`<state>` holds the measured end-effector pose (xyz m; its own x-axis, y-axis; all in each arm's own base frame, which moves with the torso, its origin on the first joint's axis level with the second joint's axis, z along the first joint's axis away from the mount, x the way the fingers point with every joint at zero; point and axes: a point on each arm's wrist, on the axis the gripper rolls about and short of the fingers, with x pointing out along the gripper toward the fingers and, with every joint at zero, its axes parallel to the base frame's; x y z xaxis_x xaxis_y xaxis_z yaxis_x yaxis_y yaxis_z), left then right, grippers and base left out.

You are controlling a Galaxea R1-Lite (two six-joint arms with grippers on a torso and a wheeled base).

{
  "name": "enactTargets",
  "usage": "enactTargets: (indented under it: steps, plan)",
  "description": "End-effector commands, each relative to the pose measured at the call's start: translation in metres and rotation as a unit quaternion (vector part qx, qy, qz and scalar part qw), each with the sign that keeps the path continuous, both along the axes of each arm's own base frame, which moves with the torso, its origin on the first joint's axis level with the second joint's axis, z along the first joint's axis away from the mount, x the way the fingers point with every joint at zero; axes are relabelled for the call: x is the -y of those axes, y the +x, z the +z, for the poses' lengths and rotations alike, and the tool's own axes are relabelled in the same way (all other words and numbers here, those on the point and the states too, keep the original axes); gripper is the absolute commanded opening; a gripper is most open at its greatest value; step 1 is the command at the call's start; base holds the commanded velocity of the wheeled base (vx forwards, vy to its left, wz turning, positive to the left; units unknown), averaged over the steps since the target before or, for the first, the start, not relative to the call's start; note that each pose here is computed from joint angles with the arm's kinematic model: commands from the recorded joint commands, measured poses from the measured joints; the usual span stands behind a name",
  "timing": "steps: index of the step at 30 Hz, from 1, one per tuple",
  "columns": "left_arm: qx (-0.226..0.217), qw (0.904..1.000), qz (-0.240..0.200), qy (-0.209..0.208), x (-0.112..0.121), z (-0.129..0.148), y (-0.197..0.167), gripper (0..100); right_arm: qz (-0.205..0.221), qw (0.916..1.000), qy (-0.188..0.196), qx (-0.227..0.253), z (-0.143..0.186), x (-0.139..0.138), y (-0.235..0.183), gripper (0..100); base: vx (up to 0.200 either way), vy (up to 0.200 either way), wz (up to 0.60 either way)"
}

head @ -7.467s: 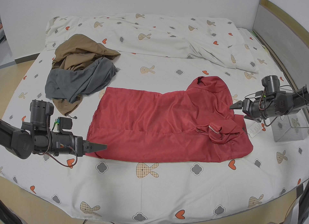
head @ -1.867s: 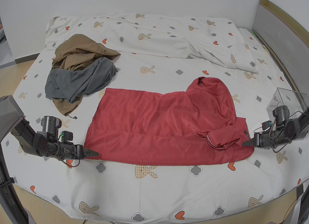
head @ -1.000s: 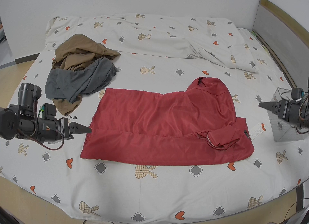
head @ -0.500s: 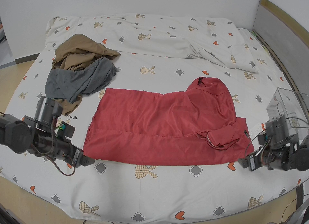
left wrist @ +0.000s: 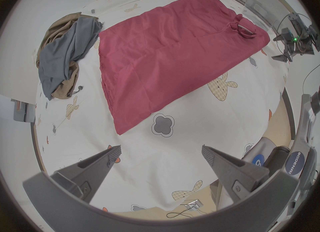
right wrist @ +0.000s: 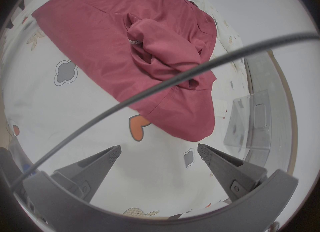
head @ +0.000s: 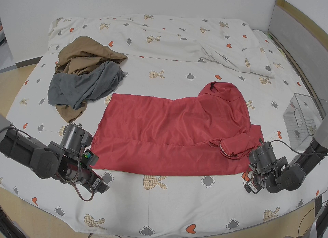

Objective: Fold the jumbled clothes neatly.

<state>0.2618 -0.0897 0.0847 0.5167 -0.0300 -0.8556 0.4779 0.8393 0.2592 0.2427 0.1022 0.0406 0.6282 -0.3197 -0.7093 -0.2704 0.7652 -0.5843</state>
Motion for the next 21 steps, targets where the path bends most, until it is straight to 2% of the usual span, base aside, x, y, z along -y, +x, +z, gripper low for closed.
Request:
enactTargets:
  steps: [1,7,9,15,21]
  plan:
    - [-0.004,1.0000,0.003,0.002,-0.002,-0.010,0.001,100,0.009,0.9997,-0.007,0.022,0.009,-0.005,0.008,100,0.000,0.000,0.00]
    - [-0.001,1.0000,0.001,0.000,-0.001,-0.015,0.001,100,0.011,0.9997,-0.019,0.015,0.002,-0.010,0.013,100,0.000,0.000,0.00]
    - [0.003,1.0000,0.002,-0.001,-0.001,-0.015,0.002,100,-0.003,0.9994,-0.030,0.016,-0.002,-0.008,0.021,100,0.000,0.000,0.00]
    - [0.006,1.0000,0.002,-0.002,-0.001,-0.015,0.001,100,-0.021,0.9990,-0.034,0.019,-0.003,0.000,0.035,100,0.000,0.000,0.00]
    - [0.011,0.9999,0.002,-0.004,-0.001,-0.014,0.001,100,-0.018,0.9990,-0.040,0.011,-0.008,0.000,0.037,100,0.000,0.000,0.00]
